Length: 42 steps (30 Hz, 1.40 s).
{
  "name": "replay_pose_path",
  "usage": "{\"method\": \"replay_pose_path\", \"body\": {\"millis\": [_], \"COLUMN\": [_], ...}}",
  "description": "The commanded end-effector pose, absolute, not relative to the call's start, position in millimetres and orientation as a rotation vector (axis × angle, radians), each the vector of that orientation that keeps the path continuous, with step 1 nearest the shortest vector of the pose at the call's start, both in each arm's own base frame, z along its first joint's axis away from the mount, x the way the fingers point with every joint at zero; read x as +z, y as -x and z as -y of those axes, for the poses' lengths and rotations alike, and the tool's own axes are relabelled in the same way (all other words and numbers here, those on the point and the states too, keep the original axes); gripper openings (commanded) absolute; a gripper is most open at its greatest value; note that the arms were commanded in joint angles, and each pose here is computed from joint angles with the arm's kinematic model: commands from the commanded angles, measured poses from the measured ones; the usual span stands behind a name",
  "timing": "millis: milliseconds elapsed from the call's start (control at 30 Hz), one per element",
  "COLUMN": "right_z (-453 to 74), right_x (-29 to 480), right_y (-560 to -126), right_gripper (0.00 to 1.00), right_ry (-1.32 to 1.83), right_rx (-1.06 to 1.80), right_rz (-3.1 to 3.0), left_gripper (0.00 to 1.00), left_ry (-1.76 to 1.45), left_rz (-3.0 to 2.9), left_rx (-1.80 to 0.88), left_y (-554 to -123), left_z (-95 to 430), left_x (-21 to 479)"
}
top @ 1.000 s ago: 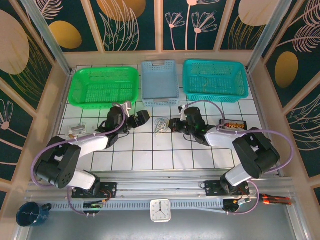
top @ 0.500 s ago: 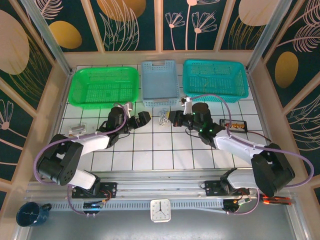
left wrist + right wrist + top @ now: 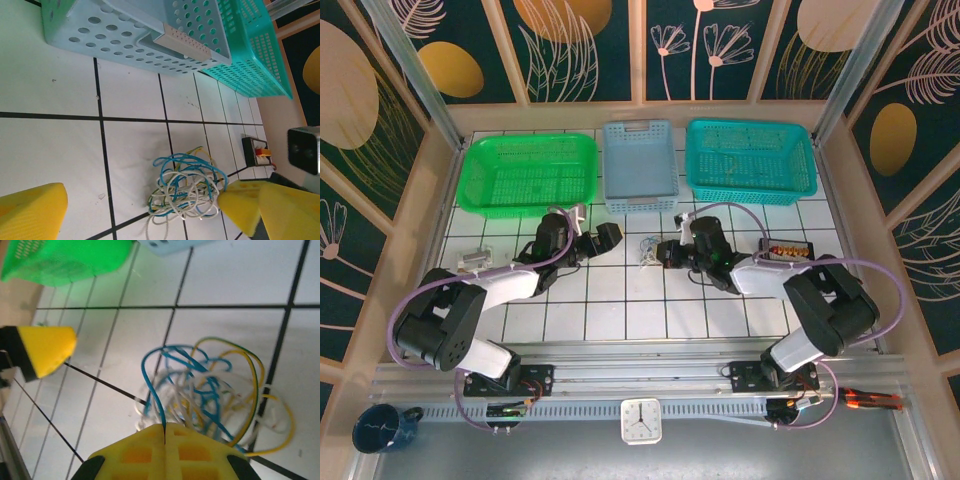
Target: Untangle the cables
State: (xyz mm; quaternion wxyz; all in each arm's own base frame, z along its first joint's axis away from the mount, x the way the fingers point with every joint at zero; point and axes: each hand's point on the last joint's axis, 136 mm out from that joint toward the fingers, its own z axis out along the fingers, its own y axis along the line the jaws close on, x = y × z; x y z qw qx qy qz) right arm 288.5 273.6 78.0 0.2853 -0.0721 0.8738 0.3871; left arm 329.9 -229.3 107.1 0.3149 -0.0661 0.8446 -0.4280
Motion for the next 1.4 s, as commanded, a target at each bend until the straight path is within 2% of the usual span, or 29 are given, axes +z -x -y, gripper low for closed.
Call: {"method": "replay_pose_path", "body": {"millis": [0, 200, 367, 667, 767, 867, 967, 1167, 1367], "right_z": [-270, -259, -256, -252, -255, -258, -261, -264, -263], "right_x": [82, 71, 86, 117, 122, 126, 124, 112, 78], "right_y": [-297, -295, -297, -303, -305, -309, -312, -318, -312], "right_gripper": [0.0, 0.0, 0.12, 0.17, 0.23, 0.34, 0.4, 0.41, 0.44], "right_ry": [0.171, 0.15, 0.145, 0.147, 0.152, 0.157, 0.161, 0.158, 0.187], "right_rx": [1.009, 0.921, 0.911, 0.882, 0.889, 0.895, 0.896, 0.877, 0.837], "right_rz": [-2.296, -2.35, -2.327, -2.267, -2.257, -2.25, -2.257, -2.279, -2.361], "left_gripper": [0.98, 0.99, 0.99, 0.96, 0.93, 0.9, 0.87, 0.84, 0.85], "left_ry": [0.135, 0.139, 0.137, 0.09, 0.084, 0.088, 0.091, 0.109, 0.112], "left_rz": [-2.163, -2.168, -2.168, -2.193, -2.208, -2.242, -2.262, -2.296, -2.3], "left_rx": [-1.16, -1.171, -1.187, -1.187, -1.17, -1.13, -1.109, -1.041, -1.012], "left_y": [-335, -335, -335, -327, -324, -323, -322, -323, -322], "left_z": [233, 235, 237, 247, 251, 253, 253, 247, 242], "left_x": [129, 127, 127, 122, 118, 109, 102, 88, 87]}}
